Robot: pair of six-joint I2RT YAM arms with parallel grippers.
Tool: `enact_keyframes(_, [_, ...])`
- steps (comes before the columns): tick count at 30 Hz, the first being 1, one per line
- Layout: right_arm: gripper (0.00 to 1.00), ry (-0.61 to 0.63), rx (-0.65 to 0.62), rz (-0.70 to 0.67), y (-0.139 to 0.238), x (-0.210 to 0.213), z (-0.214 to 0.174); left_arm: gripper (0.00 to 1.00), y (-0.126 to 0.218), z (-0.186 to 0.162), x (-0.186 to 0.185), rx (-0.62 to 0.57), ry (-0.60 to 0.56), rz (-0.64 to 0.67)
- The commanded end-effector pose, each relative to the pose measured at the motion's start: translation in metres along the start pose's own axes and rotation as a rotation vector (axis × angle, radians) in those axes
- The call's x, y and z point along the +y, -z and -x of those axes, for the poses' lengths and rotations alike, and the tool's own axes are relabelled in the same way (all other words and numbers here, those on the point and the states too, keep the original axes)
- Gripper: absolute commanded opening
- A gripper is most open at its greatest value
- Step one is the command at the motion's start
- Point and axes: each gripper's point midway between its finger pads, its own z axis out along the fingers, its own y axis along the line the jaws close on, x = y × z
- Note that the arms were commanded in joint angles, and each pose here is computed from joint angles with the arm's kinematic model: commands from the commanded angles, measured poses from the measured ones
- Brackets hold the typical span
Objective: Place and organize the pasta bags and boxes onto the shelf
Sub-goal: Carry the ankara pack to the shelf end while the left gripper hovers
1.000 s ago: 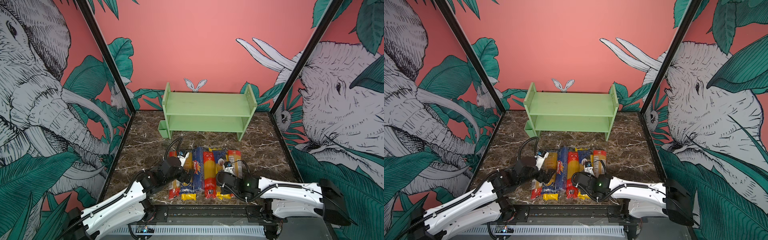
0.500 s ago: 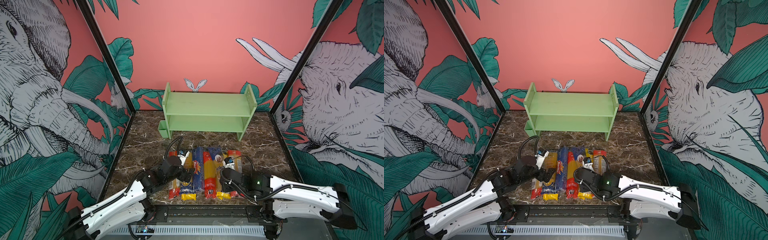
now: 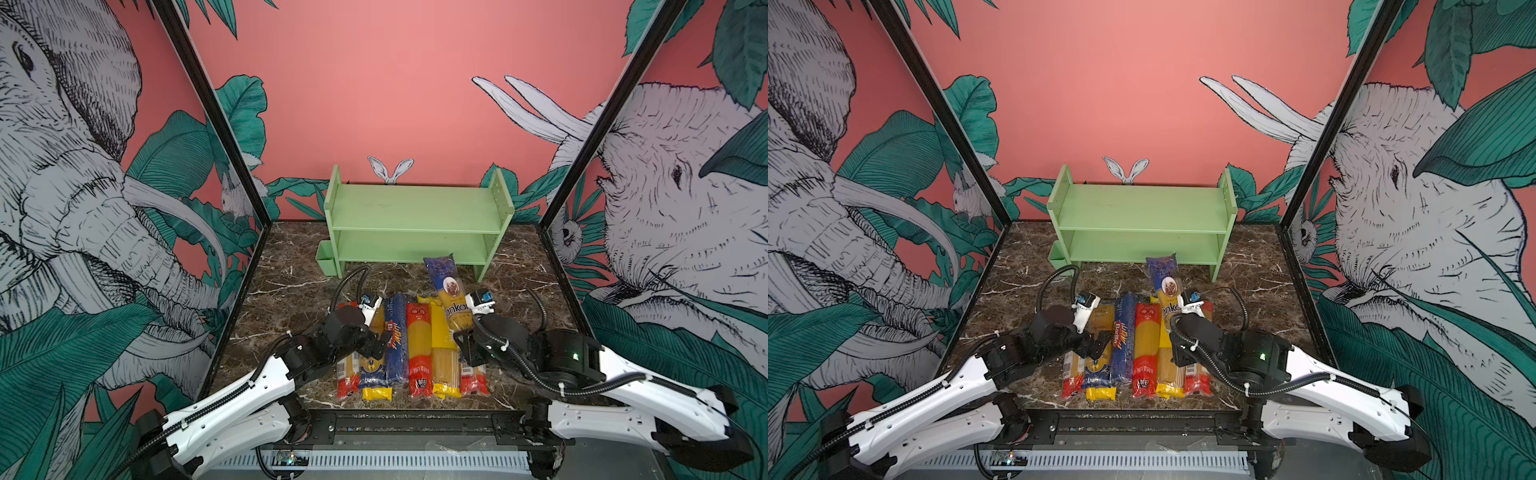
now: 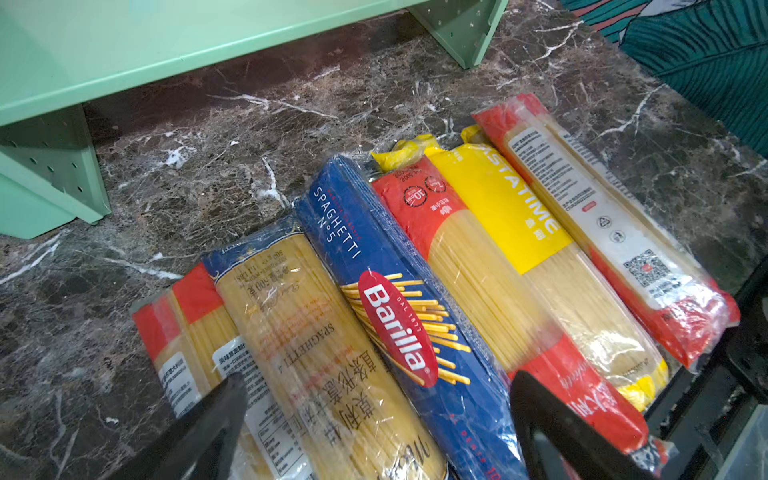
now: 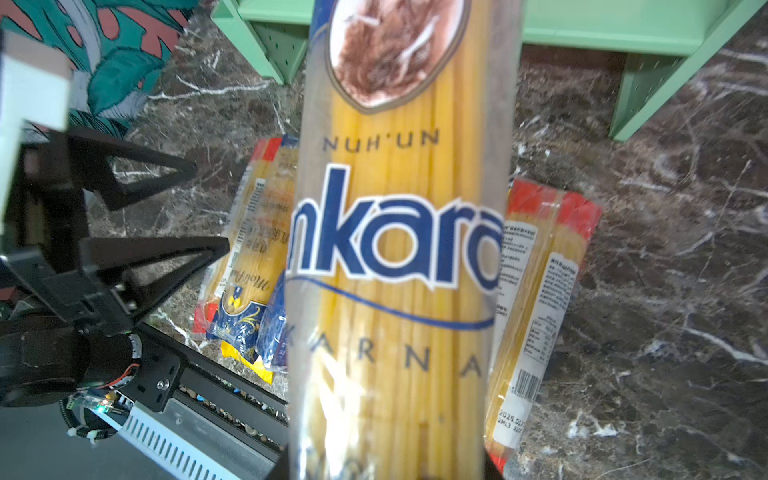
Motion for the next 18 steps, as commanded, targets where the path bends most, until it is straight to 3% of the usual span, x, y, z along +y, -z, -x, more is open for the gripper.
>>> enact_keyframes(1, [0.17,0.001,-0.203,-0.004,0.034,-0.003,0.058,0.99,0.005,0.014,0.0,-0.022,-0.02,0.011])
enact_keyframes(11, [0.16,0.082,-0.297,-0.103,0.057,-0.012,0.162,0.99,-0.001,0.043,-0.008,-0.038,-0.084,0.014])
enact_keyframes(18, [0.16,0.09,-0.345,-0.173,0.035,-0.035,0.237,0.99,-0.007,0.064,-0.016,-0.033,-0.124,0.003])
